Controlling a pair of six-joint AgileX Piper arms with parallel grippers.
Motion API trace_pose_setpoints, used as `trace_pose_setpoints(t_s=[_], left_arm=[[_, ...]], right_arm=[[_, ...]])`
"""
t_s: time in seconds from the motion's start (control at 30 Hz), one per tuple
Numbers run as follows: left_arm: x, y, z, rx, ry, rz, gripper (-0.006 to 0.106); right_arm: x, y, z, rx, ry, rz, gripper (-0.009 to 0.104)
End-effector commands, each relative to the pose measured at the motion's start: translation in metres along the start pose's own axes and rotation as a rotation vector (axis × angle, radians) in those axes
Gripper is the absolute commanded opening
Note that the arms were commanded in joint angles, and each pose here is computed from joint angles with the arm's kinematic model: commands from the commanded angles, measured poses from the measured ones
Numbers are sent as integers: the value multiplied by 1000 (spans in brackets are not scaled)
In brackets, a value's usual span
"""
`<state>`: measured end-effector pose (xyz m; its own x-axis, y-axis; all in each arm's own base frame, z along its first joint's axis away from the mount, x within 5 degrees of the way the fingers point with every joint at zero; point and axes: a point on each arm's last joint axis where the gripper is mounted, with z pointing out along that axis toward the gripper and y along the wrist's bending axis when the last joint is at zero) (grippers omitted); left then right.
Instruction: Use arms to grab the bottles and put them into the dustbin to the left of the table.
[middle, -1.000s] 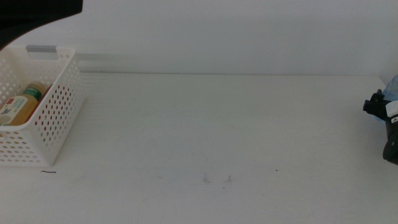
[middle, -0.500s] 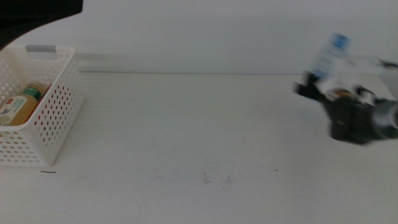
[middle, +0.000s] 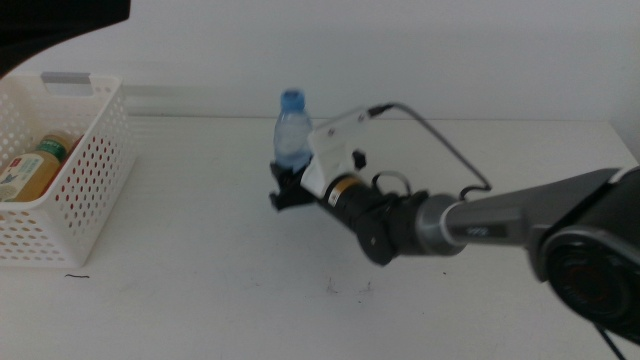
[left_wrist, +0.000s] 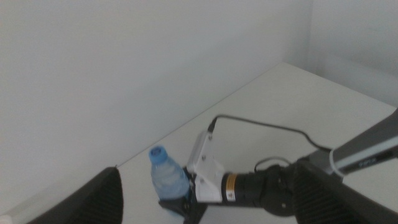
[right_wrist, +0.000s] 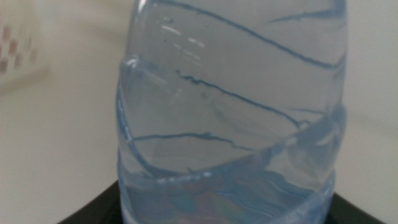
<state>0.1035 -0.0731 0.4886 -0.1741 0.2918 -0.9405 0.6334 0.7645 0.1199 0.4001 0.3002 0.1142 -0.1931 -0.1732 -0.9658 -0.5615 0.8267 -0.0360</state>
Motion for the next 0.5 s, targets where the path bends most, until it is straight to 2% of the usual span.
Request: trace_pose_setpoints(t_s=[0.0,0.17,0.27,0.33,0.47], left_arm=[[-1,0,-1,-1,-13,-5,93],[-1,0,-1,-1,-13,-5,93],[-1,0,-1,-1,-13,-5,93],[-1,0,-1,-1,-13,-5,93],[-1,0,-1,-1,-13,-5,93]], right_arm=[[-13,6,2,-1,-115,5,-3],[5,10,8,-5,-92,-5,-2],[11,10,9,-4,-61,-1,5],[7,11,7,-10,-34,0,18],[-7,12,0,-30,64,14,62]])
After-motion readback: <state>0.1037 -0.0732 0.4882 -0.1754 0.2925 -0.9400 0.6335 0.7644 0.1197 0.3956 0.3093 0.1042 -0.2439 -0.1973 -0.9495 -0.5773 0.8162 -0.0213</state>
